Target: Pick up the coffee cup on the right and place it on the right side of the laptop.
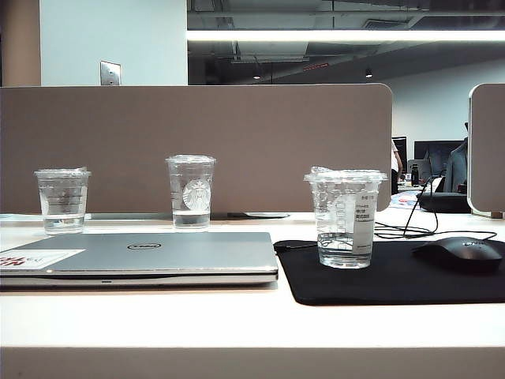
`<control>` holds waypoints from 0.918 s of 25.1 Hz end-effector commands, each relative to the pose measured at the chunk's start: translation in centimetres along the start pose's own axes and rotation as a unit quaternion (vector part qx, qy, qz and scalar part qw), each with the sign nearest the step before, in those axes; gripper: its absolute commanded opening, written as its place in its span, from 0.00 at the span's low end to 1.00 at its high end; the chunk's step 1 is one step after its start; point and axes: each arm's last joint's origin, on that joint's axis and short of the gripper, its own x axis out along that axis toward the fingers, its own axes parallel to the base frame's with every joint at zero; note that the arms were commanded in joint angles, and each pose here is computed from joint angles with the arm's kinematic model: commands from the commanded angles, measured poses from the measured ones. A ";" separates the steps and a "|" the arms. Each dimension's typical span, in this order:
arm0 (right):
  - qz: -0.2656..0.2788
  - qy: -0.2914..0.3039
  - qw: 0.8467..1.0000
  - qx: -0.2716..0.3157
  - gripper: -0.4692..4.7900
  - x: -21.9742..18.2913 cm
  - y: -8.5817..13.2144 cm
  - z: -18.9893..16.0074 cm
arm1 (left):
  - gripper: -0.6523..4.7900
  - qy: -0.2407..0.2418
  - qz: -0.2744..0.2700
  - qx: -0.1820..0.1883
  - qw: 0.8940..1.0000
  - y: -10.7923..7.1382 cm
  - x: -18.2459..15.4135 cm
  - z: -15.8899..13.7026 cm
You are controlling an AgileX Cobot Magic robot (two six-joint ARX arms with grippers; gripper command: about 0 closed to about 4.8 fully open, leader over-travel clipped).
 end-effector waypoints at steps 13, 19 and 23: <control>-0.001 -0.007 1.000 0.002 0.09 0.0 0.0 0.0 | 0.11 0.019 0.003 -0.001 1.000 0.1 0.2 -1.4; -0.001 -0.007 1.000 0.002 0.09 0.0 0.0 0.0 | 0.11 0.020 0.003 -0.001 1.000 0.1 0.2 -1.4; -0.001 -0.007 1.000 0.002 0.09 0.0 0.0 0.0 | 0.11 0.020 0.003 -0.001 1.000 0.1 0.2 -1.4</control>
